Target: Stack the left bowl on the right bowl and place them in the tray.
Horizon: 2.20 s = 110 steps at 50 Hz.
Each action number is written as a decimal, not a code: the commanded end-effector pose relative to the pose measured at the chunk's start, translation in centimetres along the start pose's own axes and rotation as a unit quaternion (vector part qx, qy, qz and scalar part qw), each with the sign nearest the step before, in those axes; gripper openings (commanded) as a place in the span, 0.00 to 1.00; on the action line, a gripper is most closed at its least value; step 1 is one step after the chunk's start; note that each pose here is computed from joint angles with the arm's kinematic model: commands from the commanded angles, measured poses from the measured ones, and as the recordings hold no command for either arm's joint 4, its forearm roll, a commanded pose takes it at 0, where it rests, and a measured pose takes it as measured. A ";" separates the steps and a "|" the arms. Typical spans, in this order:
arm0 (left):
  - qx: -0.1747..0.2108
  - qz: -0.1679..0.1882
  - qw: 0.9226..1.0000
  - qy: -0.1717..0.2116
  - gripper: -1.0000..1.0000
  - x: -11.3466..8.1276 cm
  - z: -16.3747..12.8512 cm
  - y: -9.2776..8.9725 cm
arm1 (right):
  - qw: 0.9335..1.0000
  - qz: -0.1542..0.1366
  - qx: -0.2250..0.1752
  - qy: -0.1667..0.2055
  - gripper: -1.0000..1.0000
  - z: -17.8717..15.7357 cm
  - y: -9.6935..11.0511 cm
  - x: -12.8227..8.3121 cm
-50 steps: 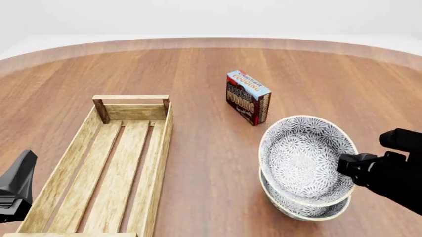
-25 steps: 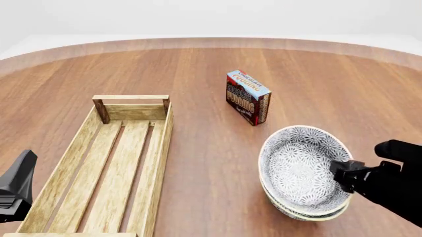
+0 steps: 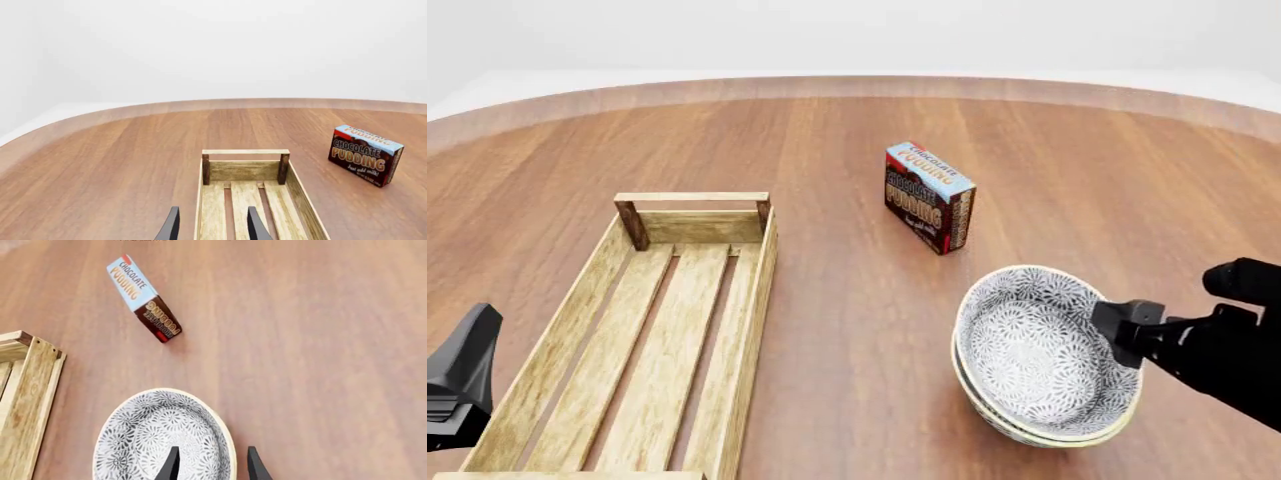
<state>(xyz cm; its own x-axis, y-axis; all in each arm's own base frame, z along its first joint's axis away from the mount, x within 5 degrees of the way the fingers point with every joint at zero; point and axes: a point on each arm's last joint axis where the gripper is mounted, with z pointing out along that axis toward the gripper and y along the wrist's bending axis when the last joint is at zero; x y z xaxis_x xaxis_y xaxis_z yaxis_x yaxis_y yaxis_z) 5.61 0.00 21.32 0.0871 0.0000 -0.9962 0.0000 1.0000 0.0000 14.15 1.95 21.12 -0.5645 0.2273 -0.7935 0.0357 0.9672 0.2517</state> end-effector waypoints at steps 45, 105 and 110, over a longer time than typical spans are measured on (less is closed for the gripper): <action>0.000 0.000 1.000 0.000 1.00 0.0 0.0 0.0 | 0.987 -0.108 0.037 0.109 1.00 4.1 -1.2 1.3; 0.000 0.000 1.000 0.000 1.00 0.0 0.0 0.0 | 0.998 -0.063 0.007 -0.026 0.00 -3.1 1.3 -5.7; 0.000 0.000 1.000 0.000 1.00 0.0 0.0 0.0 | 0.997 -0.062 0.011 -0.045 0.00 -3.8 1.6 -7.6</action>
<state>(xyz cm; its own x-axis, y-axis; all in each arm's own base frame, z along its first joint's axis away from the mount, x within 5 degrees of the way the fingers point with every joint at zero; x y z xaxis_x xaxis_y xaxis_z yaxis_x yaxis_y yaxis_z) 5.61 0.00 21.32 0.0871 0.0000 -0.9962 0.0000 1.0000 0.0000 15.82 1.68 25.00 -0.5828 0.0612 -0.8103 -0.0330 0.9946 0.0989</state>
